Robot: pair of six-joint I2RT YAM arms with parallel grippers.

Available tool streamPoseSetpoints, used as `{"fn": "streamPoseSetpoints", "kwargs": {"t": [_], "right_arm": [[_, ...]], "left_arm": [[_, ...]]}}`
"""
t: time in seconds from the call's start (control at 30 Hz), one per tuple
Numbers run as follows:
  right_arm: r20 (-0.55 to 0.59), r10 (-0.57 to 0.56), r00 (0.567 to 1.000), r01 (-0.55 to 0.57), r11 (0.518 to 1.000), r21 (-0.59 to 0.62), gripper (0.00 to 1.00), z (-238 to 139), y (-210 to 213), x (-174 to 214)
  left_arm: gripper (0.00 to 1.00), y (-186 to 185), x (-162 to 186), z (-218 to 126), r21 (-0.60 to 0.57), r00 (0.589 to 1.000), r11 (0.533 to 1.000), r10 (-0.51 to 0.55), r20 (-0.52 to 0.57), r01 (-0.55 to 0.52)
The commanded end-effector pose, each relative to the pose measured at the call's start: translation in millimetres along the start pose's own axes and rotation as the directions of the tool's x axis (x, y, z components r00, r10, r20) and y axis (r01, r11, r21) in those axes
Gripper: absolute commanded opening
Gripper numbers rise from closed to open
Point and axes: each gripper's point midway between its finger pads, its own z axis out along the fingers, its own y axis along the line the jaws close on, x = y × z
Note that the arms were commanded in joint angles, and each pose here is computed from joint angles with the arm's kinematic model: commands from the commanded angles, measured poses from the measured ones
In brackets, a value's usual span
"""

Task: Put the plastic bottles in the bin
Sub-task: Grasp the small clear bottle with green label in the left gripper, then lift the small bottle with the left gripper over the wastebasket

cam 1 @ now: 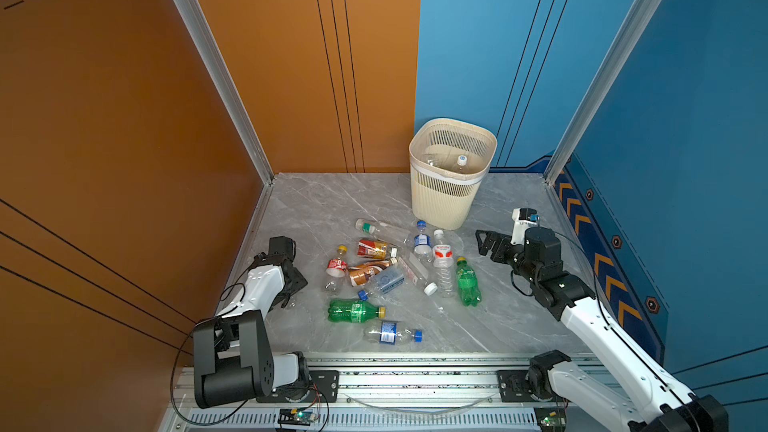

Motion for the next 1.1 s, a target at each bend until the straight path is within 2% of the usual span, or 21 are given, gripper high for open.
{"fn": "streamPoseSetpoints", "kwargs": {"t": [0.0,0.1,0.33,0.6,0.8,1.07], "right_arm": [[0.023,0.019,1.000,-0.018,0.999,-0.031,1.00,-0.8,4.3,-4.5],[0.021,0.020,1.000,-0.019,0.999,-0.031,1.00,-0.8,4.2,-4.4],[0.022,0.019,1.000,-0.019,0.999,-0.028,1.00,-2.4,3.2,-4.6],[0.028,0.029,0.999,-0.028,0.999,-0.031,1.00,-3.6,4.2,-6.9],[0.036,0.033,0.999,-0.032,0.999,-0.024,1.00,-6.7,2.9,-8.9],[0.040,0.039,0.998,-0.039,0.999,-0.021,1.00,-13.0,2.2,-9.4]], "left_arm": [[0.88,-8.5,7.2,6.1,0.036,0.999,0.999,-0.001,-0.036,0.003],[0.76,-12.2,9.8,10.3,0.044,0.998,0.999,0.005,-0.058,-0.002],[0.63,-26.2,4.7,3.5,0.106,0.998,0.994,0.004,-0.062,0.003],[0.49,-55.3,-24.7,-49.1,0.287,0.998,0.958,-0.021,0.056,0.003],[0.47,-97.9,-53.5,-122.6,0.443,0.972,0.884,0.045,0.232,-0.147],[0.47,-182.5,-77.7,-244.5,0.549,0.863,0.715,0.152,0.482,-0.432]]}}
